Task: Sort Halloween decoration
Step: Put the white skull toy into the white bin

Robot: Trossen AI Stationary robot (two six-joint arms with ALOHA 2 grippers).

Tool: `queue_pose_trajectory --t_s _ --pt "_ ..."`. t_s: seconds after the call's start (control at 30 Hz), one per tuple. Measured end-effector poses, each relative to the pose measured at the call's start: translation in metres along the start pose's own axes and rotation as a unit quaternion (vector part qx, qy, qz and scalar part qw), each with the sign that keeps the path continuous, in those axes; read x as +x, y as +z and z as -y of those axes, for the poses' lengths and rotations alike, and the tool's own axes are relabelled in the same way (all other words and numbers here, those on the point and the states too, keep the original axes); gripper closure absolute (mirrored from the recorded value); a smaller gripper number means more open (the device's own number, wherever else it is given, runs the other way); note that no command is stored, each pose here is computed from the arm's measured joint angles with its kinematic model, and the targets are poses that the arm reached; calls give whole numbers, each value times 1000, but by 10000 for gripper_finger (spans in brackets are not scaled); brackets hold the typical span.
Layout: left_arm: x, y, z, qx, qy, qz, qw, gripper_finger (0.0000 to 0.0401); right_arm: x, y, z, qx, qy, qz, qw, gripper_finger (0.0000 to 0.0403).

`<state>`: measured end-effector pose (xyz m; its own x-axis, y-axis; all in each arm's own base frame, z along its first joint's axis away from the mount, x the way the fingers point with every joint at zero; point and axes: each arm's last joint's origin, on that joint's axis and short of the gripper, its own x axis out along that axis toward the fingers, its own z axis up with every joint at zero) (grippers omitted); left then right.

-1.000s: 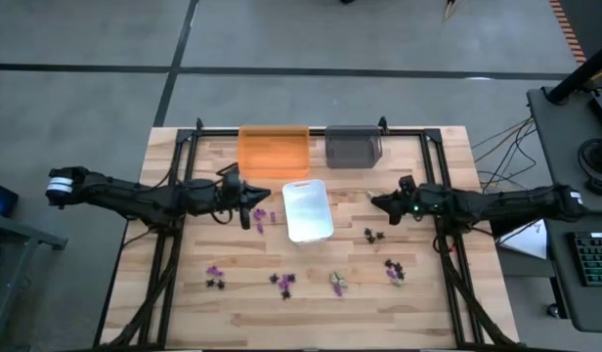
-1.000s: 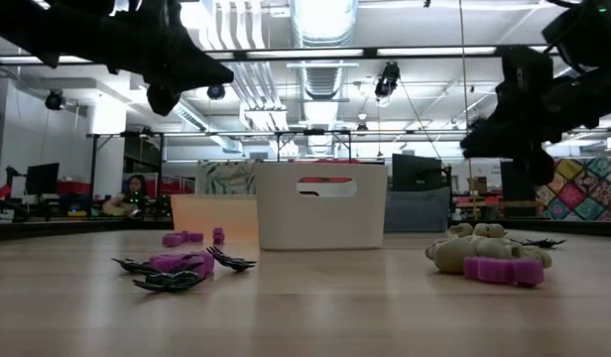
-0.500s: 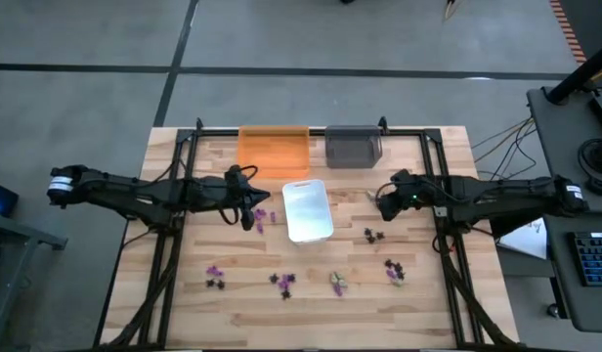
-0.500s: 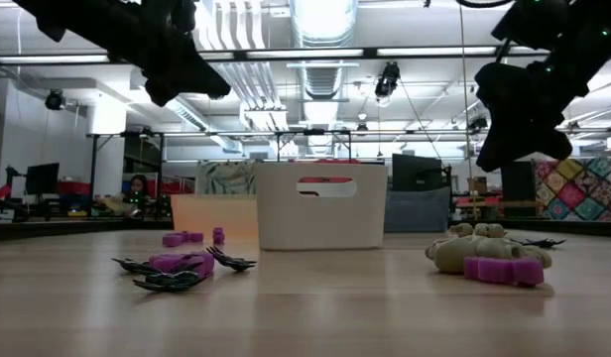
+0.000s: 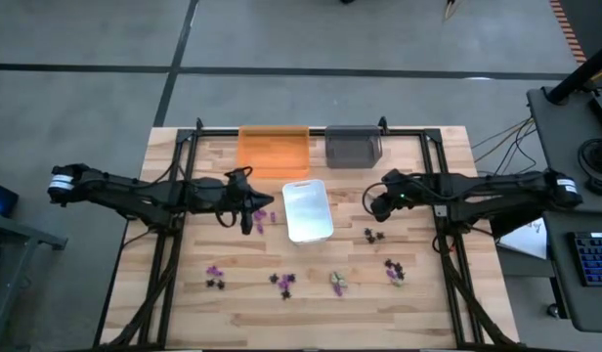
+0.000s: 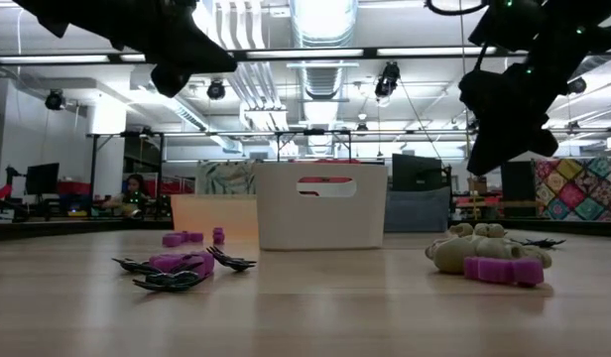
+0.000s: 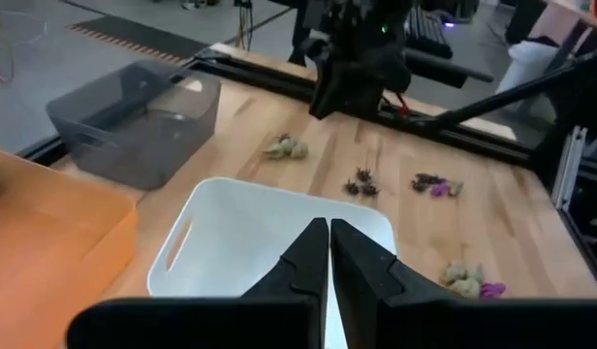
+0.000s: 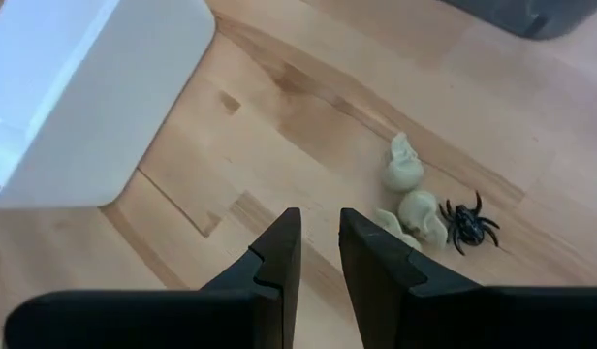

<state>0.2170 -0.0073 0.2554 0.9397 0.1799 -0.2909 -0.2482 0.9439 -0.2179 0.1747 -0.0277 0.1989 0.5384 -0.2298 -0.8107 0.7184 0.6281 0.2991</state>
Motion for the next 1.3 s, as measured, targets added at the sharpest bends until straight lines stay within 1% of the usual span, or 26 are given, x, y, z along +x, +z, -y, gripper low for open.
queue_pose_trajectory --t_s 0.13,0.3,0.53,0.7,0.83,1.0,1.2,1.3 --pt "-1 5 7 -9 -21 29 999 401 4 1 -2 0 -7 -8 1000 335" --pt "-3 5 12 8 -39 50 998 401 11 1 -3 -4 -19 -20 1000 335" --pt "-2 0 11 7 -39 51 998 401 18 0 -4 -6 -26 -34 999 335" --pt "-2 0 11 5 -40 51 998 401 17 3 -9 -6 -14 -60 998 335" --pt "-2 0 11 -9 -41 50 998 401 17 7 -13 -6 -37 -83 996 335" --pt "-3 -1 13 -17 -45 48 998 401 20 14 -20 -17 -89 -131 987 335" --pt "-3 -1 14 -16 -48 47 998 401 34 20 -28 -61 -105 -158 980 335" --pt "-3 -1 14 -16 -48 47 998 401 39 22 -31 -66 -114 -169 977 335"
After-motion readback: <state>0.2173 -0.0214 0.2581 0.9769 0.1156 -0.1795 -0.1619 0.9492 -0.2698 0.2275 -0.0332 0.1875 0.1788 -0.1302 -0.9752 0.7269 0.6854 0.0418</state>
